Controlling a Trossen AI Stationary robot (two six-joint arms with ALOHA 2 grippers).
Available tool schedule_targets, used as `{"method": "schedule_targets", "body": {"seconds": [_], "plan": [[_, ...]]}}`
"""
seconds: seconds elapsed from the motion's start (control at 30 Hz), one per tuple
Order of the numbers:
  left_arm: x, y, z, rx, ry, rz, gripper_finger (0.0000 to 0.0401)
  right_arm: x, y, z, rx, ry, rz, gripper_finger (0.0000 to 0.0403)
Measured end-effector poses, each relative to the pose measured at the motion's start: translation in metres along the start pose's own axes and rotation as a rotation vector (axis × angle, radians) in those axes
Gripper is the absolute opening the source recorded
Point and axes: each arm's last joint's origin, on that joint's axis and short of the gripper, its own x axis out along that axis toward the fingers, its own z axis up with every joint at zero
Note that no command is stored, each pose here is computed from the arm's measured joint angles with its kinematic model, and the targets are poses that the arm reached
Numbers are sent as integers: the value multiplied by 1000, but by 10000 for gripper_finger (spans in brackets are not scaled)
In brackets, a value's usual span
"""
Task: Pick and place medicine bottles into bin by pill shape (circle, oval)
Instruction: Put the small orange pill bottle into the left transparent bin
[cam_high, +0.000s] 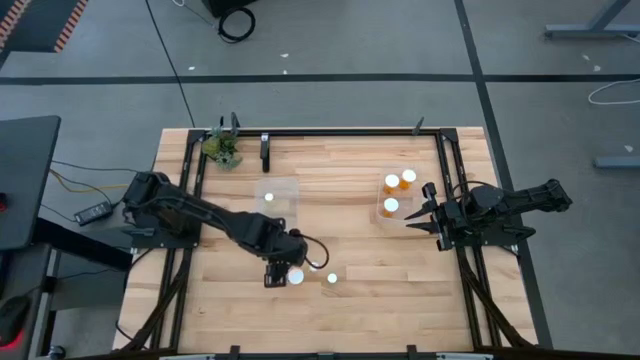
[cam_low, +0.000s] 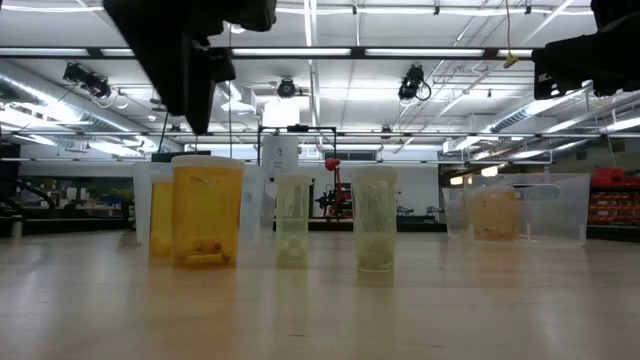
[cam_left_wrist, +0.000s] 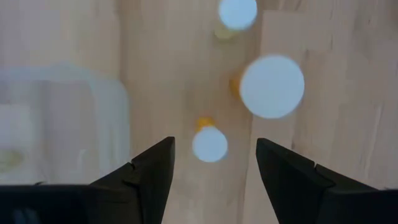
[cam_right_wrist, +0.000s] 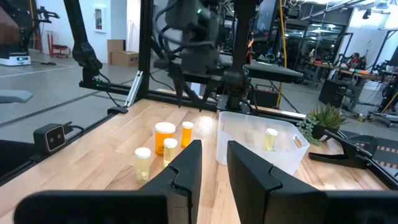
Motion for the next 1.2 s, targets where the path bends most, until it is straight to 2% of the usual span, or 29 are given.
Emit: {"method": "schedule_targets", "body": {"seconds": [0.57, 0.87, 1.2], "plan": [[36, -12, -21, 45, -35, -6, 231, 0, 0, 0, 0, 0, 0, 83], [39, -16, -25, 71, -79, 85, 231, 0, 0, 0, 0, 1, 0, 83], [65, -26, -27, 151, -14, 110, 231, 0, 0, 0, 0, 6, 1, 83]]}}
